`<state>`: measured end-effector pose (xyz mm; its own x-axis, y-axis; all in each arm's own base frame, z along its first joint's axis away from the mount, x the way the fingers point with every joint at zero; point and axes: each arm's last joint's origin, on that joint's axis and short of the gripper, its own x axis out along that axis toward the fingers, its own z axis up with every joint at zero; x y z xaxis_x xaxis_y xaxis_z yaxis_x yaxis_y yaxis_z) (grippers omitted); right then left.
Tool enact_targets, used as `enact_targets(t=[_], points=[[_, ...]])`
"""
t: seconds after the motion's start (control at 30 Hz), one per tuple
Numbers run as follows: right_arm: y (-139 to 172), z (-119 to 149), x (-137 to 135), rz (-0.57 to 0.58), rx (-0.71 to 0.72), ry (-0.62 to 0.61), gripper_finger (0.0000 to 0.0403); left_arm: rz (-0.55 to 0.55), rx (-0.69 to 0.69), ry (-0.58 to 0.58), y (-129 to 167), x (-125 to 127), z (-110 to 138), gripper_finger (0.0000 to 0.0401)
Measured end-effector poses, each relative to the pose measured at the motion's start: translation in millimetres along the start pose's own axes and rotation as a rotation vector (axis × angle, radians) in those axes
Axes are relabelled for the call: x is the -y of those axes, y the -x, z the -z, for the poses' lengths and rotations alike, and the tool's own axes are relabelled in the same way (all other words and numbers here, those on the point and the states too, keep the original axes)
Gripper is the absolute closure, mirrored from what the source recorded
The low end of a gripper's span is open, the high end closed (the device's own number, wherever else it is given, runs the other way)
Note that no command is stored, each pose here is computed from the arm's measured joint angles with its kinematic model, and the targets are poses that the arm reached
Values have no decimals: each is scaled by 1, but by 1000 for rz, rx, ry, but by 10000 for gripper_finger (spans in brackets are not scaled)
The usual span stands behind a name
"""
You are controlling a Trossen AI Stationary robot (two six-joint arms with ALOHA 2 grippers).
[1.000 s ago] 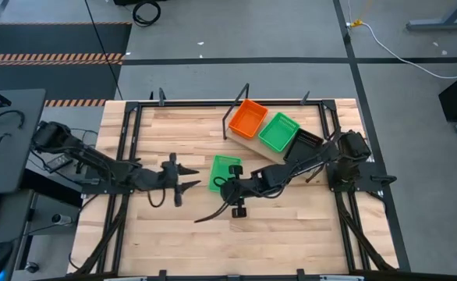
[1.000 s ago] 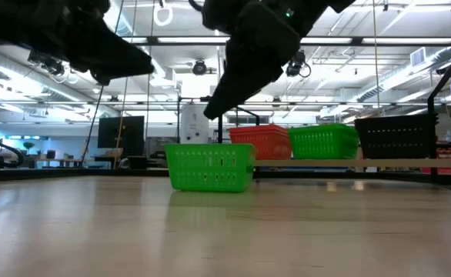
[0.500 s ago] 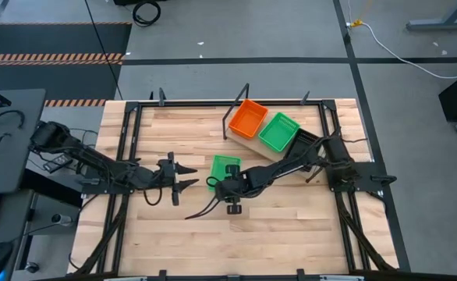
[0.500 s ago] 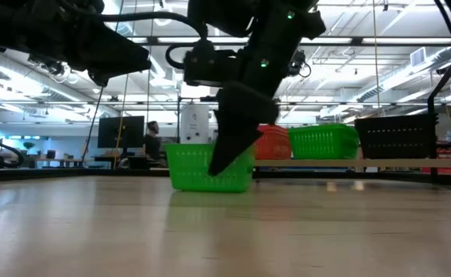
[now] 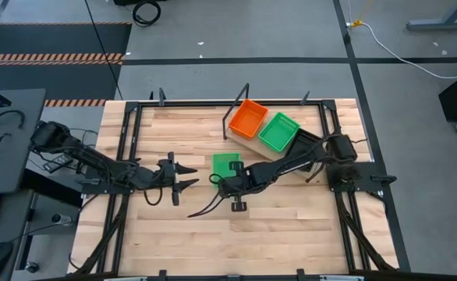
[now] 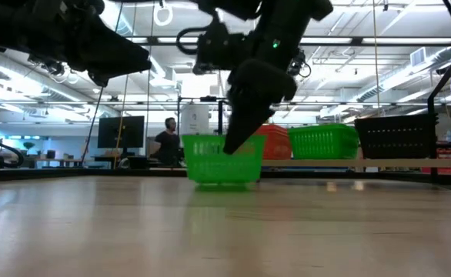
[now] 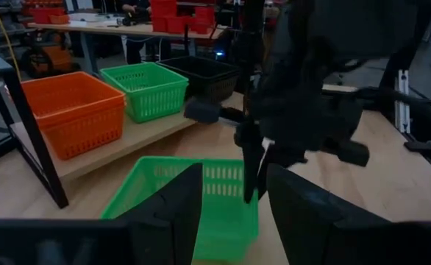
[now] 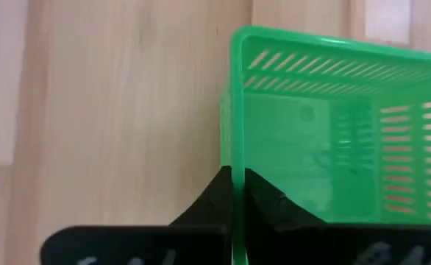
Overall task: Stack baskets on shelf by color
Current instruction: Stack the green basket on top of the green basket on the shelf
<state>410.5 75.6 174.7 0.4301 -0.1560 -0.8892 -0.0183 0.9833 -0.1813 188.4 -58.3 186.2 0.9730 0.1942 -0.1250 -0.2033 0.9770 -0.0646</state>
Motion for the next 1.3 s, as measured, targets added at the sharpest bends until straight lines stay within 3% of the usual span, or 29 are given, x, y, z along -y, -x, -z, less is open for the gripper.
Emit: enact_targets(t=[0.13,0.3,0.47,0.63,0.8,1.07,1.3], points=[[26,4,7,5,-40,-8,394,0,-6,3,0,0,1,241],[95,16,28,108,-38,-82,394,0,-9,20,0,0,1,241],[168,39,67,237,15,-272,394,4,1,27,0,1,0,241],[199,67,110,355,-39,-459,395,33,31,45,3,5,-3,241],[188,74,132,334,-27,-508,395,37,35,46,3,6,-3,241],[131,98,147,297,-218,-506,395,35,24,38,3,6,-2,241],[110,107,150,247,-197,-521,394,34,21,35,3,6,-2,241]])
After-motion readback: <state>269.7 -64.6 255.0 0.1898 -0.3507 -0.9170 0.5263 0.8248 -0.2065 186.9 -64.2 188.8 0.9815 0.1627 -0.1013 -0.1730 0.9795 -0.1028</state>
